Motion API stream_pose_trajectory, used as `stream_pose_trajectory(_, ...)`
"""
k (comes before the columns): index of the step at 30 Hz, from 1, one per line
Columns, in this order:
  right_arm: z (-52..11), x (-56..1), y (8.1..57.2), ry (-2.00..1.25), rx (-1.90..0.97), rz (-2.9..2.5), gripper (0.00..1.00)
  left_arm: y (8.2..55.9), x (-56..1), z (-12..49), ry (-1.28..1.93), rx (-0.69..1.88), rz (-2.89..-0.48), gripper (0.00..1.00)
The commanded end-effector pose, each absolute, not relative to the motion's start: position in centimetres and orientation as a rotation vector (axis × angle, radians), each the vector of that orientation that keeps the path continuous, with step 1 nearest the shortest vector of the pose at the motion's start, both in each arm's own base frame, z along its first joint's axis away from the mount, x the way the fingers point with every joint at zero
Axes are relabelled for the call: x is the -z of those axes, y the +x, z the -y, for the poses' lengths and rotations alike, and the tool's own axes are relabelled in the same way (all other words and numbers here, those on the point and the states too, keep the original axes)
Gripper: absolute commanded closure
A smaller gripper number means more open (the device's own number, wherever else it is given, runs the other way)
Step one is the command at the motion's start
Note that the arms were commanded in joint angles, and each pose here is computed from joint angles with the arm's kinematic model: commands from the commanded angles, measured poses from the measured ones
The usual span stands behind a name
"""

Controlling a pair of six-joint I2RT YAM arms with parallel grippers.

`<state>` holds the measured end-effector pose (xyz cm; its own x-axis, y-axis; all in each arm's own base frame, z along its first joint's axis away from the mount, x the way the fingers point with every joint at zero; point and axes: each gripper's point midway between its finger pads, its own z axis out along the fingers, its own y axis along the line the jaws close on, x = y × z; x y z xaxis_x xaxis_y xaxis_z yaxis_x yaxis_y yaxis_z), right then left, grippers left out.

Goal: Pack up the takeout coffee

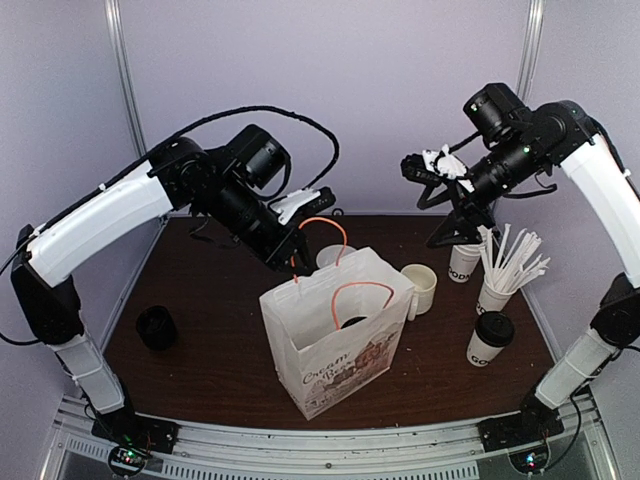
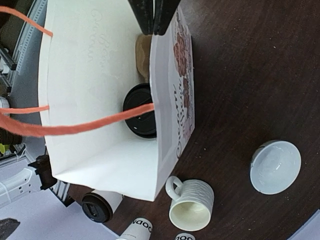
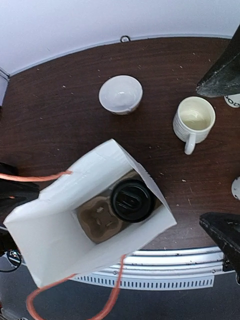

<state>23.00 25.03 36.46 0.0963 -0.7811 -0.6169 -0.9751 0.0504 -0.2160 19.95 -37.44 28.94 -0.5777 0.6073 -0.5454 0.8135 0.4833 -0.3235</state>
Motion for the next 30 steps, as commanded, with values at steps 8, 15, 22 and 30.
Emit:
stream_pose_trajectory(8,-14.4,-25.1,19.3,-1.858,-0.243,-2.139,0.16,26.2,-29.2,35.7,1.306,0.708,-2.313,1.0)
stream_pose_trajectory(15,-9.0,-21.4,18.0,-1.853,-0.168,-2.351,0.08,30.2,-29.2,36.0,1.299,0.727,-2.259,1.0)
stream_pose_trajectory(22,-5.7,-17.7,17.4,-1.942,-0.062,-2.45,0.02,31.8,-28.2,36.7,1.289,0.736,-2.258,1.0)
stream_pose_trajectory(30,-5.2,-16.3,18.8,-1.955,0.005,-2.446,0.01,33.1,-29.9,36.5,1.242,0.699,-2.202,1.0)
